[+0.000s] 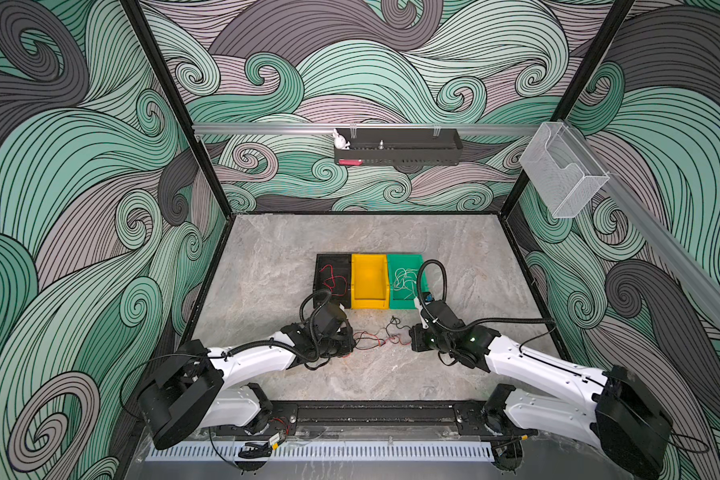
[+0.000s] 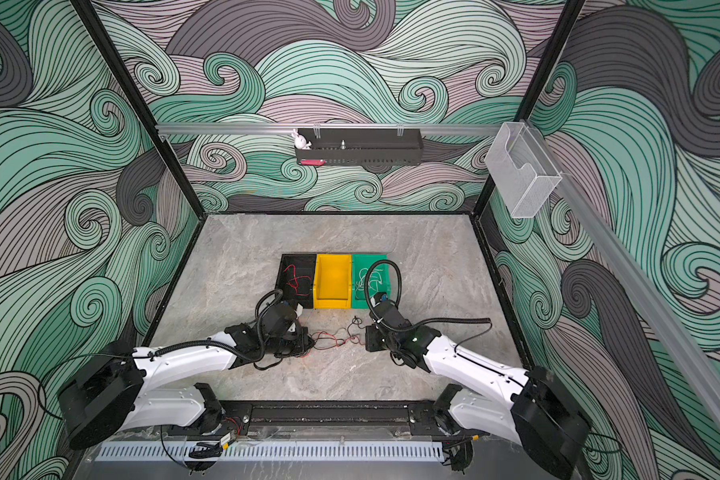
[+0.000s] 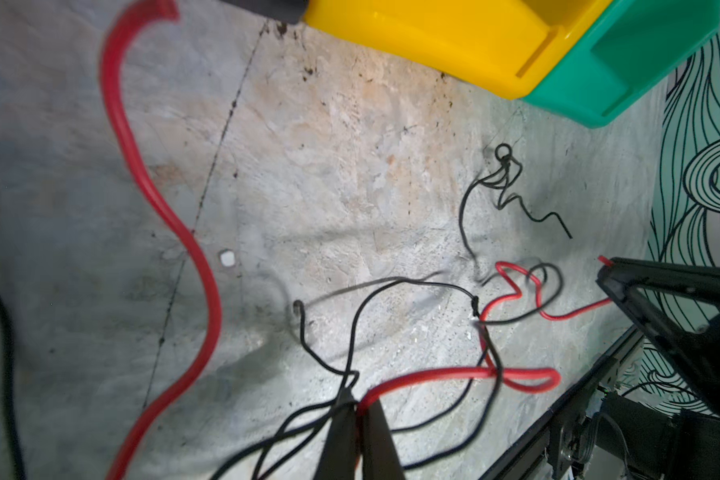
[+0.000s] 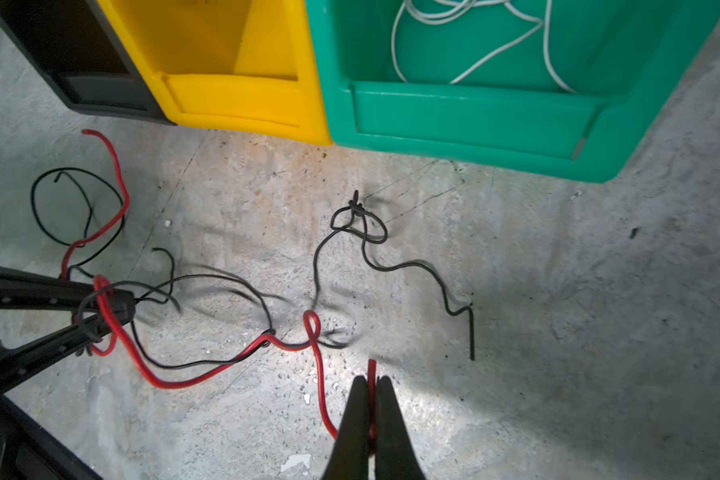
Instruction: Untangle the cables
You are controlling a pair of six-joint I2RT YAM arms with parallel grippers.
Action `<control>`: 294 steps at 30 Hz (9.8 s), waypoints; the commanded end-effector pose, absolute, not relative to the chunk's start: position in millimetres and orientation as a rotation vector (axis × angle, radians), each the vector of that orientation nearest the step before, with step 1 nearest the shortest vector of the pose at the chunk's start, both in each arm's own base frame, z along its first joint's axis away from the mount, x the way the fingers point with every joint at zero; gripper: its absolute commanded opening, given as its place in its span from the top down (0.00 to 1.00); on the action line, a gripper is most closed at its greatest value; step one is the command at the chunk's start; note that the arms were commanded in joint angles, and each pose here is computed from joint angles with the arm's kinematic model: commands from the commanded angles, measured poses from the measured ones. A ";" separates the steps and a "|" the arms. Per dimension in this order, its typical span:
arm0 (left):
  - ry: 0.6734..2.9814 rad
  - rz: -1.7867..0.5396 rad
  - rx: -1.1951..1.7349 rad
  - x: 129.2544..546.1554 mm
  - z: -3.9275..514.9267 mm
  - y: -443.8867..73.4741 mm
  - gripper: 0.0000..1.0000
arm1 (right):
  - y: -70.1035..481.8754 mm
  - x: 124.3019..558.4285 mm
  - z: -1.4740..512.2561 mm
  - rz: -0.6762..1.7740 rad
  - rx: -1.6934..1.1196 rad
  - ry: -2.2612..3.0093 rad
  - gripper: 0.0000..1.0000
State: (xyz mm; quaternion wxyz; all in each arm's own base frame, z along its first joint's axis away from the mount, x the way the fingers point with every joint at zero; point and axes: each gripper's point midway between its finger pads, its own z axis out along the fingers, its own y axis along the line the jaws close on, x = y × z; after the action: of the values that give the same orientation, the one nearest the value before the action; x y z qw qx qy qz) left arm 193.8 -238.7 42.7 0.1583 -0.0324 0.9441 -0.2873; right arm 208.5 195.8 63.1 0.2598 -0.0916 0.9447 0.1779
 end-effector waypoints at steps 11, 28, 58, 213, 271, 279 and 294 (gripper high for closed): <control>2.759 -0.579 -0.170 183.5 24.5 -187.1 1.00 | 153.4 214.9 64.1 0.245 -0.208 2.561 0.99; 2.697 -0.538 -0.375 181.5 19.9 -149.0 1.00 | 102.6 229.7 71.3 0.279 0.090 2.544 0.99; 2.641 -0.878 -0.106 192.5 85.4 -215.8 0.50 | 180.6 209.7 159.2 0.805 -0.172 2.385 0.98; 2.101 -0.237 0.873 243.3 140.8 -281.0 0.53 | 157.3 208.3 227.2 1.238 0.040 2.173 0.96; 2.086 -0.247 0.941 233.9 106.2 -260.3 0.60 | 153.4 216.4 233.4 1.235 0.053 2.151 0.95; 2.161 -0.291 0.818 233.7 91.5 -243.5 0.61 | 148.4 219.9 236.9 1.218 0.066 2.136 0.95; 2.232 -0.448 0.741 245.4 78.5 -267.0 0.61 | 147.5 216.1 228.1 1.213 0.073 2.162 0.95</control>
State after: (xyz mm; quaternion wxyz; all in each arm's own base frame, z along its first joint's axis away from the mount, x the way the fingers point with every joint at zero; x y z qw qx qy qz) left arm 235.5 -255.6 69.0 0.3574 0.3040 0.8688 -0.1585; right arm 215.7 149.4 222.2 0.3117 0.0358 0.8270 0.4666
